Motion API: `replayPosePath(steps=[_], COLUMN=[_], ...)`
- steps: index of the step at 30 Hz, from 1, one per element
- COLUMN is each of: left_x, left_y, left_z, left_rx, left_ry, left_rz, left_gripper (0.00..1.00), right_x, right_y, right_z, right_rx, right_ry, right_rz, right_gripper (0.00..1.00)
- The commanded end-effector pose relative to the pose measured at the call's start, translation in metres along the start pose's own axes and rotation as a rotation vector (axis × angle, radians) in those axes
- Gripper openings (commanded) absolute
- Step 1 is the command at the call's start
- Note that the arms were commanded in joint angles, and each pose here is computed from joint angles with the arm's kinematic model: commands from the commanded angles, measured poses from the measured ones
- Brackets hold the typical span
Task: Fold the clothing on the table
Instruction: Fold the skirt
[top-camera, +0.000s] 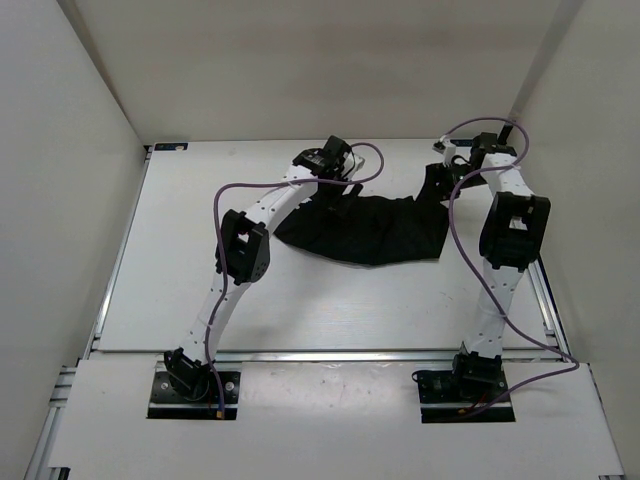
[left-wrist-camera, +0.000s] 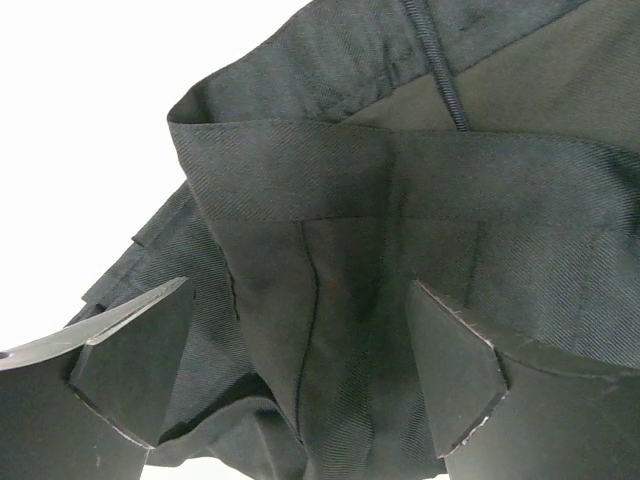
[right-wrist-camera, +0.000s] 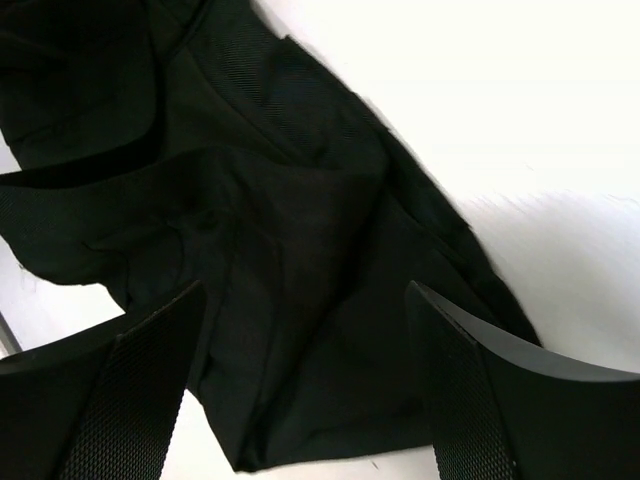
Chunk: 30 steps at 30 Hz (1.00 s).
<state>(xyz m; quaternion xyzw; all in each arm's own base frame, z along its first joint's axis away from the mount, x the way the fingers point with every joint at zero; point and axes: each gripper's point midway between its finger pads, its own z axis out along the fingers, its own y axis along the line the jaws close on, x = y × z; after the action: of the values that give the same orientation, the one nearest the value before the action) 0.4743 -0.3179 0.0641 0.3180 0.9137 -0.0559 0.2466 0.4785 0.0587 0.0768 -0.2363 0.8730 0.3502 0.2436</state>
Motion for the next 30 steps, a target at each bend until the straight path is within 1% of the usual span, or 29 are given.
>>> replayPosePath(steps=[1, 4, 5, 6, 7, 9, 13, 16, 17, 20, 21, 22, 23, 24, 25, 26, 27, 29, 30], left_x=[-0.027, -0.026, -0.026, -0.026, -0.026, -0.02, -0.018, -0.017, -0.016, -0.016, -0.015, -0.015, -0.017, -0.013, -0.018, -0.017, -0.019, -0.016, -0.015], left_y=[0.013, 0.015, 0.015, 0.016, 0.021, 0.016, 0.016, 0.013, 0.013, 0.014, 0.012, 0.013, 0.016, 0.015, 0.016, 0.02, 0.021, 0.028, 0.034], left_z=[-0.038, -0.038, -0.036, -0.035, -0.034, -0.029, -0.025, -0.021, -0.019, -0.021, -0.018, -0.019, -0.023, -0.019, -0.025, -0.027, -0.031, -0.036, -0.039], left_rx=[-0.049, -0.051, -0.046, -0.048, -0.053, -0.032, -0.014, -0.002, -0.003, 0.0, 0.005, 0.001, -0.001, 0.0, -0.003, -0.002, -0.008, -0.01, -0.019], left_ry=[-0.095, -0.091, -0.092, -0.088, -0.091, -0.071, -0.065, -0.062, -0.055, -0.054, -0.053, -0.051, -0.057, -0.046, -0.061, -0.062, -0.069, -0.065, -0.065], left_rz=[0.005, 0.006, 0.017, 0.01, 0.0, 0.004, -0.003, -0.006, -0.009, -0.005, -0.007, -0.006, -0.008, -0.007, -0.01, -0.019, -0.022, -0.041, -0.055], left_gripper=[0.96, 0.93, 0.9, 0.87, 0.85, 0.77, 0.72, 0.63, 0.6, 0.55, 0.54, 0.52, 0.5, 0.46, 0.43, 0.41, 0.37, 0.32, 0.3], right_x=[0.003, -0.001, 0.002, -0.001, 0.0, -0.002, 0.0, -0.001, 0.001, 0.002, 0.004, 0.003, -0.001, 0.002, 0.001, 0.001, 0.001, 0.002, -0.006], right_y=[0.004, 0.01, 0.005, 0.009, 0.007, 0.006, 0.002, 0.0, -0.001, -0.003, -0.005, -0.003, -0.006, -0.007, -0.009, -0.01, -0.008, -0.016, -0.017], right_z=[0.016, 0.026, 0.027, 0.03, 0.029, 0.034, 0.036, 0.04, 0.039, 0.041, 0.042, 0.044, 0.039, 0.039, 0.039, 0.036, 0.037, 0.03, 0.025], right_rx=[-0.029, -0.022, -0.012, -0.006, 0.002, 0.024, 0.065, 0.089, 0.095, 0.104, 0.108, 0.107, 0.128, 0.13, 0.137, 0.144, 0.14, 0.157, 0.166], right_ry=[0.007, 0.028, 0.033, 0.037, 0.042, 0.051, 0.071, 0.078, 0.082, 0.088, 0.093, 0.096, 0.089, 0.092, 0.085, 0.081, 0.082, 0.06, 0.036], right_rz=[-0.006, -0.033, -0.014, -0.029, -0.015, -0.018, 0.008, -0.005, 0.007, 0.002, 0.015, 0.01, 0.006, 0.021, 0.028, 0.045, 0.047, 0.083, 0.09], right_gripper=[0.85, 0.85, 0.87, 0.85, 0.84, 0.83, 0.76, 0.68, 0.68, 0.58, 0.52, 0.41, 0.35, 0.19, 0.05, 0.0, 0.0, 0.0, 0.0])
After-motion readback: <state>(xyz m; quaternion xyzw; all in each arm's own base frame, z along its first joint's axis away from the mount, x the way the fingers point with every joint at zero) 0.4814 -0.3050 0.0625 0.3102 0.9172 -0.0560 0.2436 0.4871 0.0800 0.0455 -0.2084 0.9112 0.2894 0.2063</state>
